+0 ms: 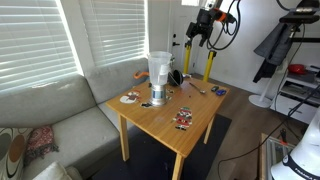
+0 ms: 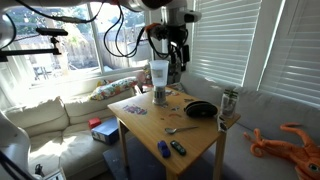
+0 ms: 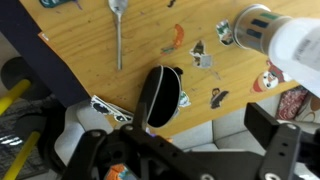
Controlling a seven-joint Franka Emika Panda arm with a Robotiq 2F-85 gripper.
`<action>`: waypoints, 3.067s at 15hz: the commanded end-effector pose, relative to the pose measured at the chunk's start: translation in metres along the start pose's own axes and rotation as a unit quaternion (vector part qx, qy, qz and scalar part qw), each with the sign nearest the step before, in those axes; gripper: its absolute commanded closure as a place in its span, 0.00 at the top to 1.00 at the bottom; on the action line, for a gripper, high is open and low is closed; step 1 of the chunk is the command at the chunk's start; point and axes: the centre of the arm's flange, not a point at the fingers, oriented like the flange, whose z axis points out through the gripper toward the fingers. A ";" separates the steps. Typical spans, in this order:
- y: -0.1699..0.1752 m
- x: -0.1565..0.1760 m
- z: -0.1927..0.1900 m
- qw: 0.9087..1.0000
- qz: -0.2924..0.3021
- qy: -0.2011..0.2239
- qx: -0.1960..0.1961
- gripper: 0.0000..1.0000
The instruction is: Turn the silver cup over, put the plastic cup on top of the silver cup and then put the silver spoon inside the plastic cup
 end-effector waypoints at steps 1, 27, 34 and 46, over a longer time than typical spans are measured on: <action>0.056 -0.035 0.056 0.998 -0.051 -0.019 -0.018 1.00; 0.103 -0.009 0.240 0.995 0.041 -0.073 -0.059 0.66; 0.102 -0.008 0.240 0.994 0.048 -0.076 -0.064 0.16; 0.045 -0.010 0.141 0.998 0.002 -0.017 -0.060 0.02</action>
